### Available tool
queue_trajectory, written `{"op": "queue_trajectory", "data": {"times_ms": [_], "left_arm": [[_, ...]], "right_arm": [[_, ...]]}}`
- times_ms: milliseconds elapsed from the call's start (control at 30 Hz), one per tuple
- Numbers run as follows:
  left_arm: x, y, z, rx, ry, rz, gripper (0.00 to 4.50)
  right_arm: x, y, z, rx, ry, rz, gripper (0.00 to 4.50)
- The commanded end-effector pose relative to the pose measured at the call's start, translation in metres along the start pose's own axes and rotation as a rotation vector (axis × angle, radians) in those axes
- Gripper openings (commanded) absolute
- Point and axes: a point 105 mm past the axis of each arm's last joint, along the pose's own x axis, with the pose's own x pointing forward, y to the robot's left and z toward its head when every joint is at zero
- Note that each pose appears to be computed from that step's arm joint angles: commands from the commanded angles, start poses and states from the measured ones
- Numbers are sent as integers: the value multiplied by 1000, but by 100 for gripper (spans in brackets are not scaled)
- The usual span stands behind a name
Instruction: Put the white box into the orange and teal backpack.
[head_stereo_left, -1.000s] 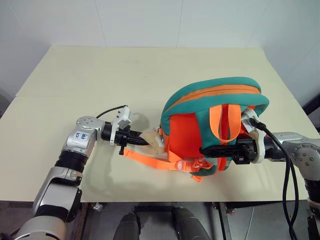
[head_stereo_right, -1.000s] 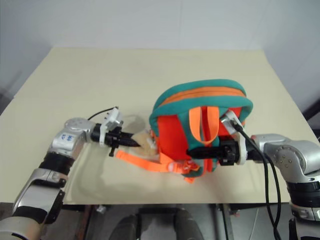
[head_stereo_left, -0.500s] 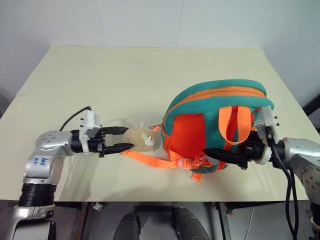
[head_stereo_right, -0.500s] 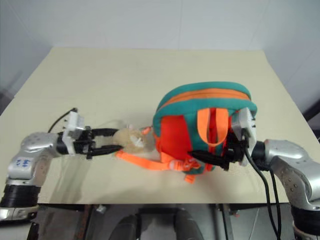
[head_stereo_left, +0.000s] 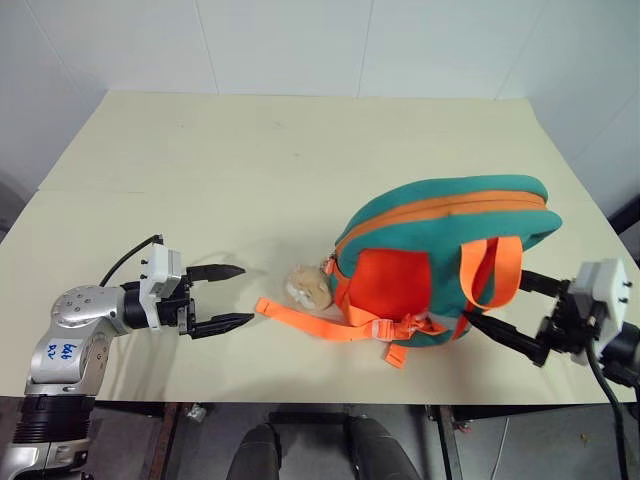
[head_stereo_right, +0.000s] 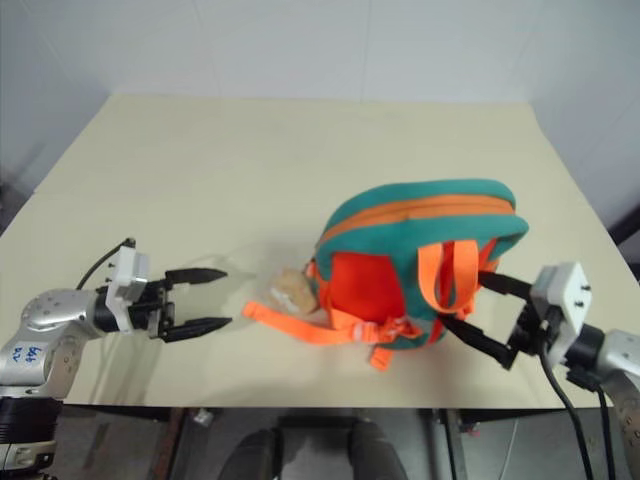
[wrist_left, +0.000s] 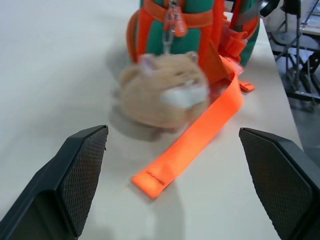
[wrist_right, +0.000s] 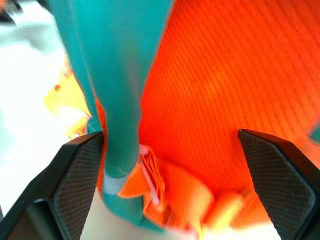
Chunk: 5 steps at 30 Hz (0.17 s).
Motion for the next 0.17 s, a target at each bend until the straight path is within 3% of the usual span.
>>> {"op": "queue_trajectory", "data": {"times_ms": [33,167], "left_arm": [[-7,2,15,40,-72,31,448],[-12,0,18,33,-66,34,448]], "right_arm": [[-14,-4,2,-54,11,-44,450],[-16,-8,-1,-49,11,-61,450]]}}
